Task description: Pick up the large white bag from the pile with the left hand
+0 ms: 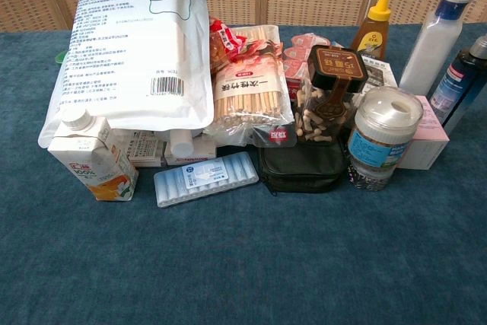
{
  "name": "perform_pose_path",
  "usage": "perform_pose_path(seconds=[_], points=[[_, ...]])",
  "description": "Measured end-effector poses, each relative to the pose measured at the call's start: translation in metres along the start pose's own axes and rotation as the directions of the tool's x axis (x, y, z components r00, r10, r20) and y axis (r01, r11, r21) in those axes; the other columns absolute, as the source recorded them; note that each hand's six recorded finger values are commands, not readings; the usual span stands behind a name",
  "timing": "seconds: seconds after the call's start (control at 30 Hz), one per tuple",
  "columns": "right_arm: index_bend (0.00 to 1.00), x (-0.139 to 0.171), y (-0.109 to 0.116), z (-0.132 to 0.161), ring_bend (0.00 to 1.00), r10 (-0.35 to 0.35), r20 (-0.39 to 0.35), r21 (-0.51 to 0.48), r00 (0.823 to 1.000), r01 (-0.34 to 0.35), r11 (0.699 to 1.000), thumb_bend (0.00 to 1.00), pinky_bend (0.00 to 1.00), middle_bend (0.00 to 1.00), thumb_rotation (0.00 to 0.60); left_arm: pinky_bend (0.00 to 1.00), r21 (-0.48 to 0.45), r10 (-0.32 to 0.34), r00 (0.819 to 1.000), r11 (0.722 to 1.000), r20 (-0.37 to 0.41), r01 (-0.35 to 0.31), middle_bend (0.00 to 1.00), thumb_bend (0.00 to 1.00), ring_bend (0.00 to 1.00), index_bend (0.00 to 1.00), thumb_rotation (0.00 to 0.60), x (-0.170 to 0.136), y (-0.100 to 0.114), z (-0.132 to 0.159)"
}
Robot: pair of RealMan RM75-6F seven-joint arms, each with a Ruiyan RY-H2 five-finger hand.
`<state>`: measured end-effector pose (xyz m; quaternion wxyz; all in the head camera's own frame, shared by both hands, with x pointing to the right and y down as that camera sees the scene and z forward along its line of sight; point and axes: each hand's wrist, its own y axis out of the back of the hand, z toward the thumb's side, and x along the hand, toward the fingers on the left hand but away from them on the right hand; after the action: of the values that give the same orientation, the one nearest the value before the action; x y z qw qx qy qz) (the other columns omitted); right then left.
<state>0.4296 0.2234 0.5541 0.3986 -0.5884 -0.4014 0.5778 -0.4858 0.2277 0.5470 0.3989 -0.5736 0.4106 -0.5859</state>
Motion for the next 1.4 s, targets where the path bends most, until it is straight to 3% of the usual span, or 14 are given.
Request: perform_pose_path(seconds=[0.5, 0.73, 1.07, 1.4], points=[[0.00, -0.002, -0.005, 0.007, 0.00, 0.014, 0.001, -0.001, 1.000, -0.014, 1.000, 0.20, 0.00, 0.00, 0.500, 0.00, 0.014, 0.005, 0.999, 1.000, 0.037, -0.005, 0.00, 0.38, 0.00, 0.00, 0.600, 0.008, -0.003, -0.003], [0.00, -0.007, -0.002, 0.013, 0.00, 0.010, -0.010, 0.011, 1.000, -0.009, 1.000, 0.20, 0.00, 0.00, 0.499, 0.00, 0.088, 0.005, 0.992, 0.996, 0.125, -0.016, 0.00, 0.38, 0.00, 0.00, 0.600, 0.024, -0.012, 0.001], [0.00, -0.005, 0.004, 0.015, 0.00, -0.004, -0.007, 0.018, 1.000, 0.004, 1.000, 0.20, 0.00, 0.00, 0.502, 0.00, 0.158, -0.002, 0.943, 0.986, 0.332, -0.053, 0.00, 0.38, 0.00, 0.00, 0.599, 0.065, -0.040, 0.046], [0.00, 0.006, 0.012, 0.004, 0.00, -0.019, 0.040, 0.025, 0.999, 0.018, 1.000, 0.20, 0.00, 0.00, 0.504, 0.00, 0.186, 0.027, 0.891, 0.975, 0.454, -0.125, 0.00, 0.37, 0.00, 0.00, 0.596, 0.094, -0.062, 0.078]])
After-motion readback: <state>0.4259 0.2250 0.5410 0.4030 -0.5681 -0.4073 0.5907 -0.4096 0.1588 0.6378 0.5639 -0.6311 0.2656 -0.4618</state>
